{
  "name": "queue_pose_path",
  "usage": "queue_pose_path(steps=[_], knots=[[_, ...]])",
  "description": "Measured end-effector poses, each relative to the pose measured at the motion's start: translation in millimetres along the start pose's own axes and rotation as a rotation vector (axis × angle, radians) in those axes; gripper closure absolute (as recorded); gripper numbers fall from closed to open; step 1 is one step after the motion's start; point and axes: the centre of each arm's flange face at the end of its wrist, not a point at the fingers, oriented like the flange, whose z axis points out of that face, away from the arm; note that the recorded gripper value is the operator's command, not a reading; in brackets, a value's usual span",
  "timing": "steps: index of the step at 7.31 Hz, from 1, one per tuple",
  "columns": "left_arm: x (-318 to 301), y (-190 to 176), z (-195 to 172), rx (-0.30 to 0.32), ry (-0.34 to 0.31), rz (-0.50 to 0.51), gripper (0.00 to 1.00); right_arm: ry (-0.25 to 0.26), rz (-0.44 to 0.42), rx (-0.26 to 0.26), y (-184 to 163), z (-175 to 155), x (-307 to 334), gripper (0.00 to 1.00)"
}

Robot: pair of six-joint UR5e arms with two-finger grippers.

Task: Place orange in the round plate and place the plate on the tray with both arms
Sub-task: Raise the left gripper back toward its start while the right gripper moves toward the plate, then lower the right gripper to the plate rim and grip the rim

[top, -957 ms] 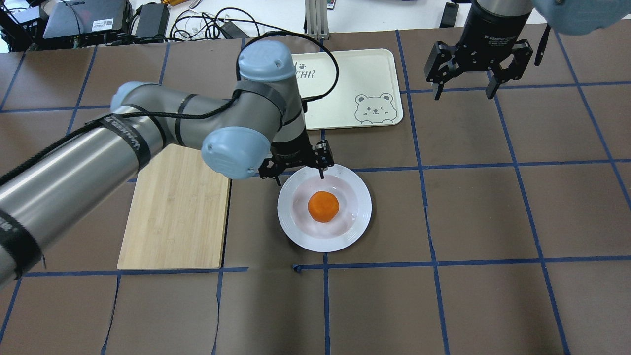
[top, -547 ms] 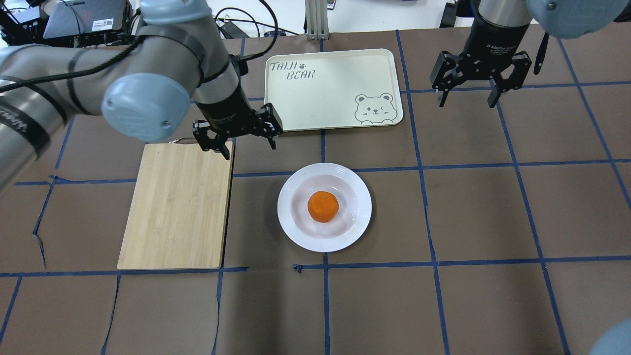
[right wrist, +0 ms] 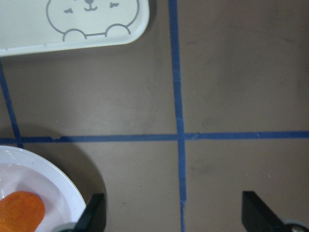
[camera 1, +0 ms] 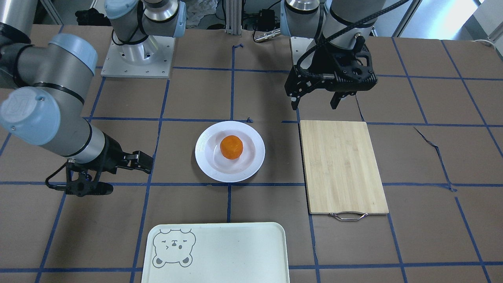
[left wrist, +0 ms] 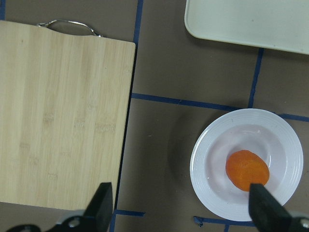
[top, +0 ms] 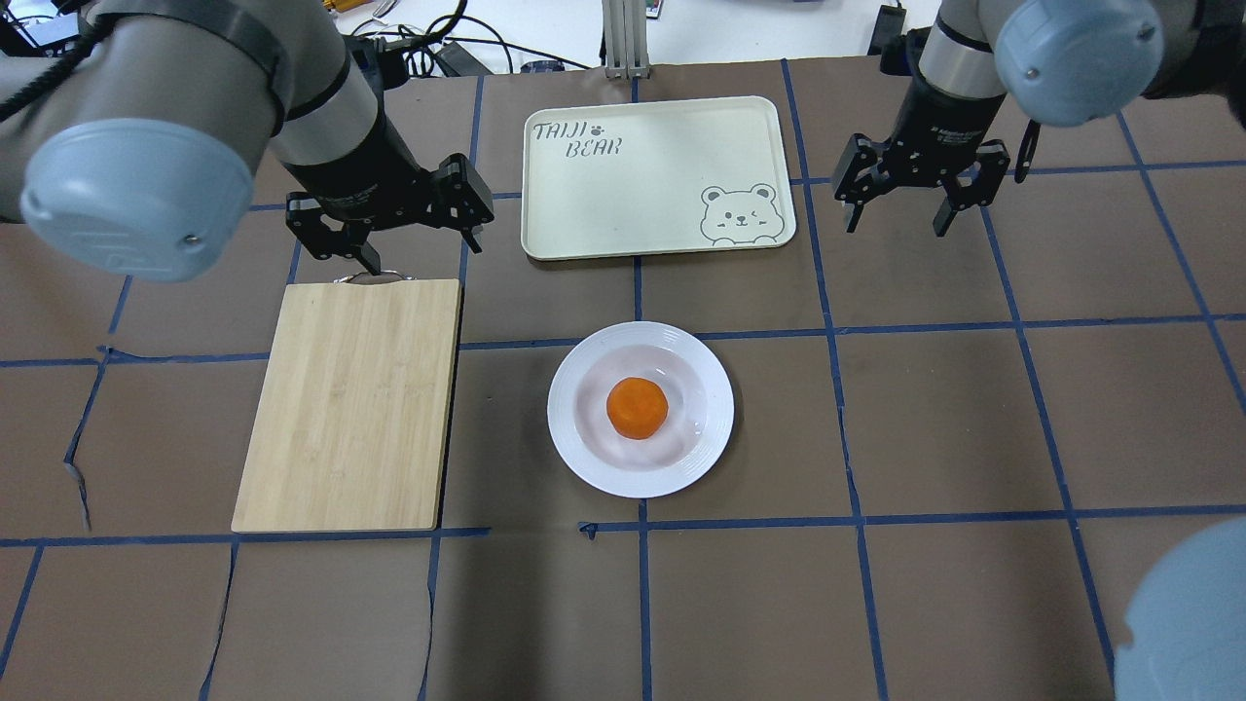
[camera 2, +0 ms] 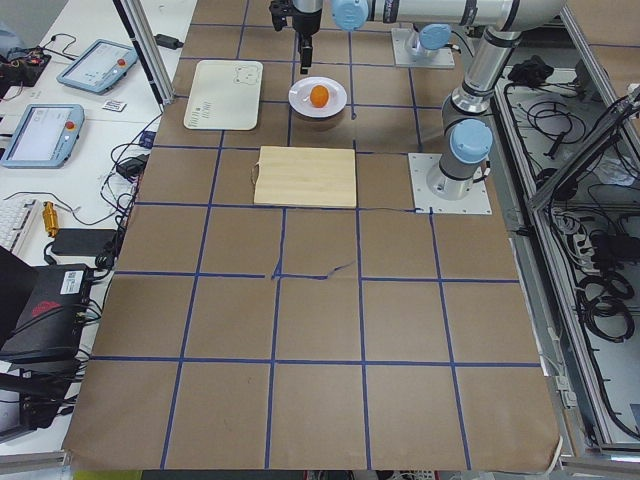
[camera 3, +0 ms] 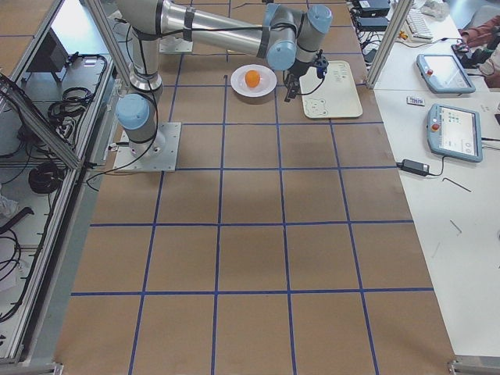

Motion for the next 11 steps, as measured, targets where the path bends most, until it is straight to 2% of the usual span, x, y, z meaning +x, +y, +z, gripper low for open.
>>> queue_pose_path(steps=[1, 3, 4, 5, 6, 7, 11], knots=[[-3.2, 2.0, -7.7, 0.009, -0.009, 0.006, 0.0, -0.044, -0.019, 0.043, 7.1, 24.1, -1.2, 0.0], [-7.9, -0.2, -23.3, -0.027, -0.041, 0.005, 0.0, -0.143, -0.045, 0.108, 25.8, 65.2, -5.4, 0.0], [-8.8, 1.4, -28.1, -0.055, -0.05, 0.005, 0.0, -0.178, -0.064, 0.135, 33.8, 79.1, -8.7, 0.02], [-9.5, 2.5, -29.7, -0.07, -0.054, 0.004, 0.0, -0.218, -0.089, 0.137, 42.9, 92.7, -15.2, 0.04], [-9.8, 2.9, -29.6, -0.077, -0.055, 0.003, 0.0, -0.271, -0.111, 0.129, 51.5, 105.1, -23.3, 0.12], [-10.5, 2.8, -29.7, -0.08, -0.056, 0.002, 0.0, -0.31, -0.128, 0.133, 59.2, 114.6, -29.6, 0.24], [-13.6, 1.8, -27.2, -0.083, -0.056, -0.008, 0.0, -0.341, -0.203, 0.128, 86.7, 149.7, -46.6, 0.24]])
